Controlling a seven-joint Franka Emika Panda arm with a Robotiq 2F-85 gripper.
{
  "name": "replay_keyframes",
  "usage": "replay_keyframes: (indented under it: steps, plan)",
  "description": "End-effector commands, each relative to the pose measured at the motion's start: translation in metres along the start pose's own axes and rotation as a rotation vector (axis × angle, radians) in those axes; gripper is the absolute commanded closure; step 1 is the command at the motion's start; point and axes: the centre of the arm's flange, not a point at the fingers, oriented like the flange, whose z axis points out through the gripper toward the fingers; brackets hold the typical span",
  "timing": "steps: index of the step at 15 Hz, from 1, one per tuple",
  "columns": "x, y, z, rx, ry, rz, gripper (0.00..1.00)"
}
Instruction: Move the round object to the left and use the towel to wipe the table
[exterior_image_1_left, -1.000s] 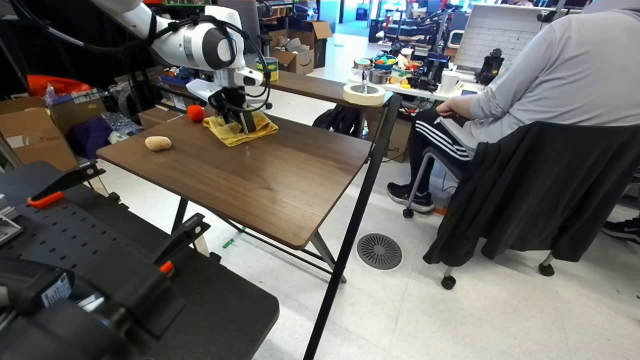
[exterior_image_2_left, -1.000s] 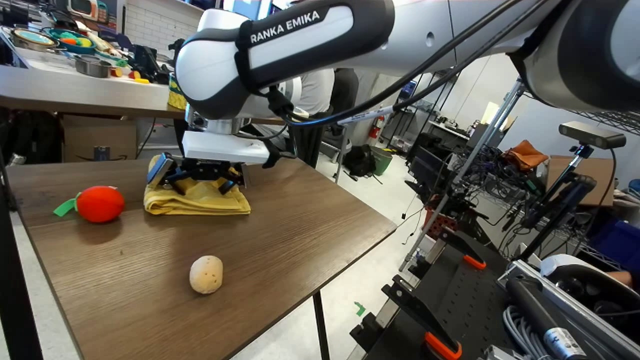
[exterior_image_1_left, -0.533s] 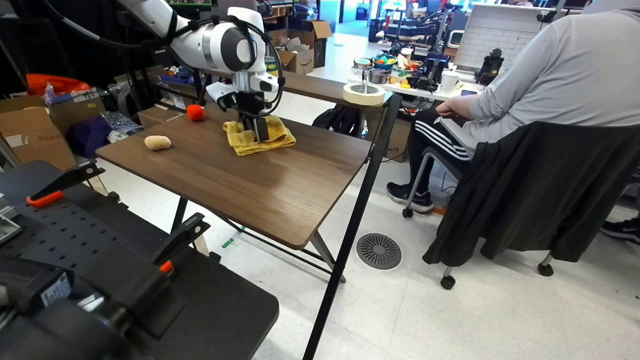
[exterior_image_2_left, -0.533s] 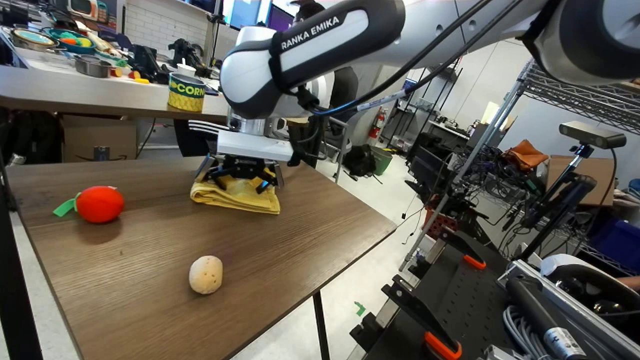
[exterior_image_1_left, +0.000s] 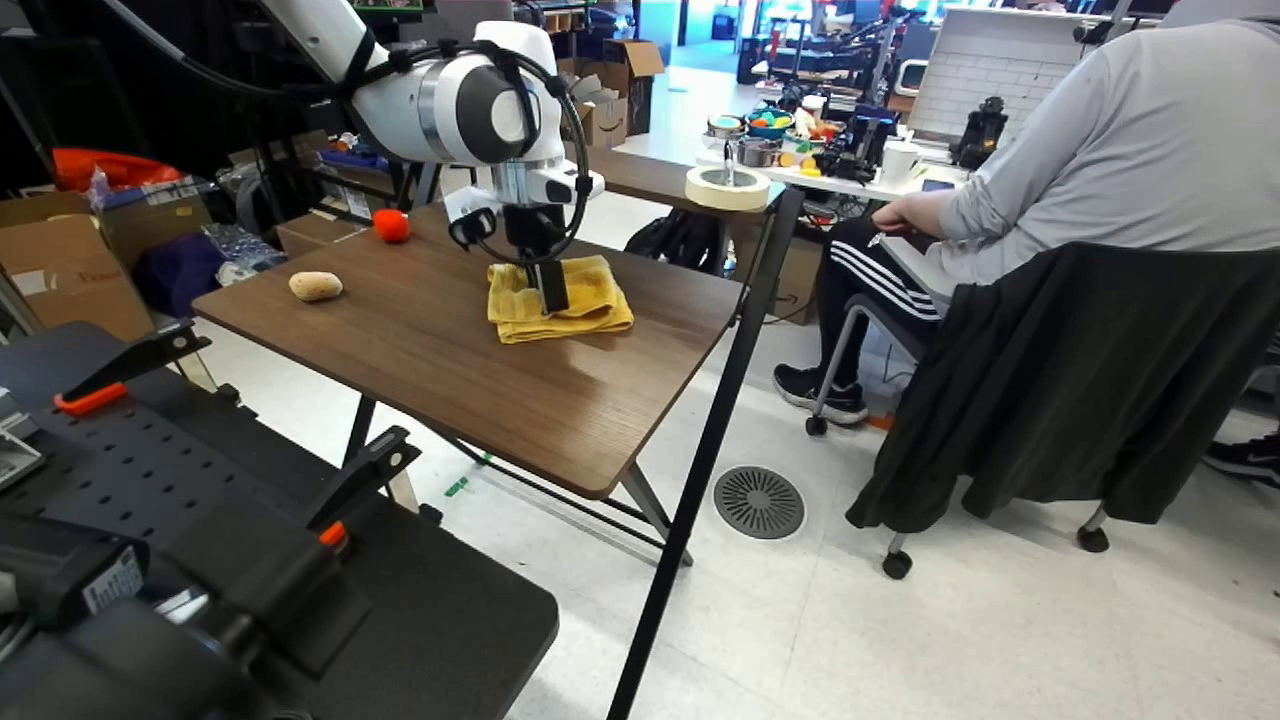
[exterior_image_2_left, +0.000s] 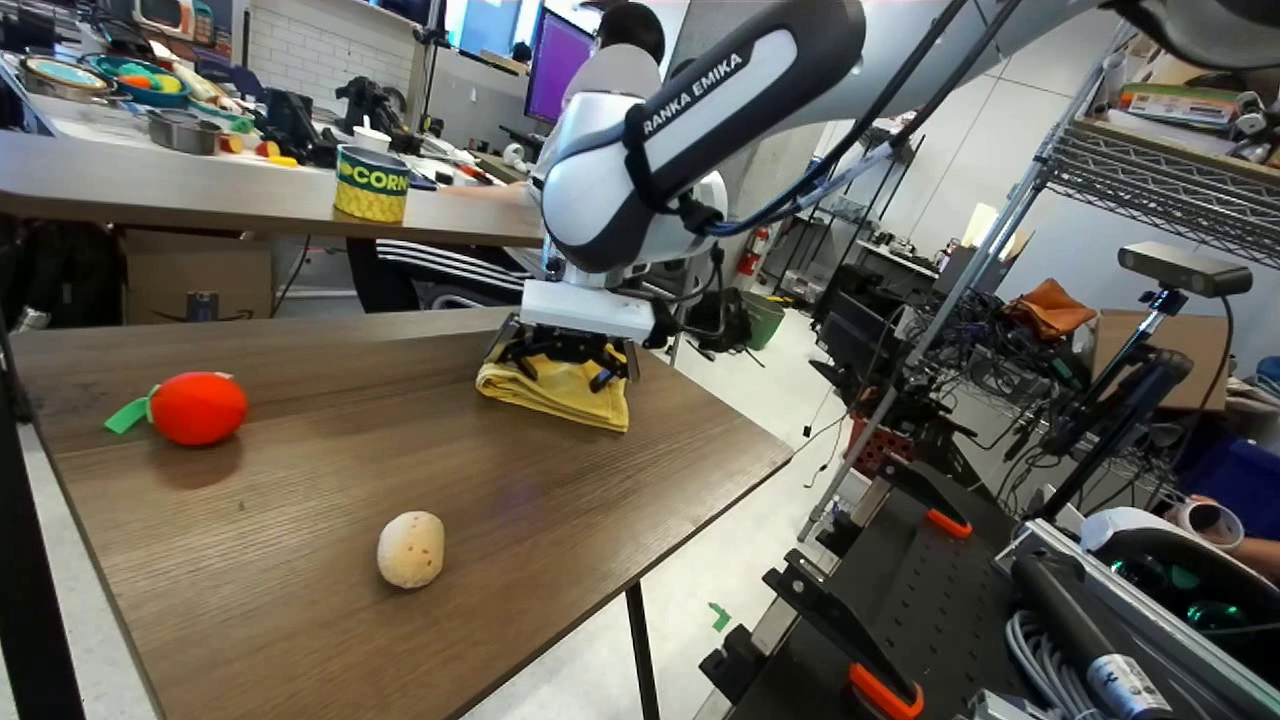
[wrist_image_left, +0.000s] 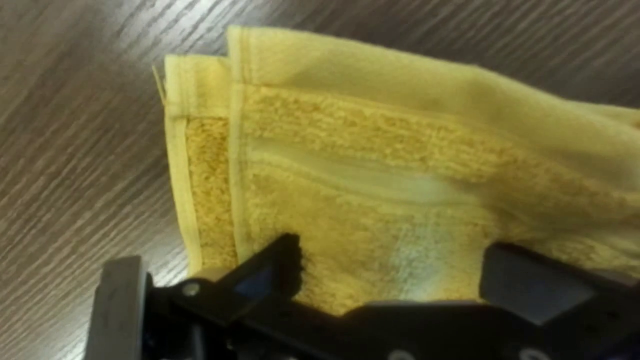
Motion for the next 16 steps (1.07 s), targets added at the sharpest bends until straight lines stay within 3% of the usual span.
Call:
replay_keyframes:
  steps: [1, 3, 7, 12, 16]
  plan:
    - [-0.040, 0.039, 0.000, 0.046, 0.050, 0.003, 0.00]
    - [-0.049, 0.037, -0.017, 0.112, 0.080, -0.009, 0.00]
    - [-0.062, 0.038, -0.042, 0.160, 0.108, -0.008, 0.00]
    - [-0.086, 0.027, 0.002, 0.155, -0.136, -0.045, 0.00]
    - [-0.121, -0.002, 0.022, 0.184, -0.292, -0.167, 0.00]
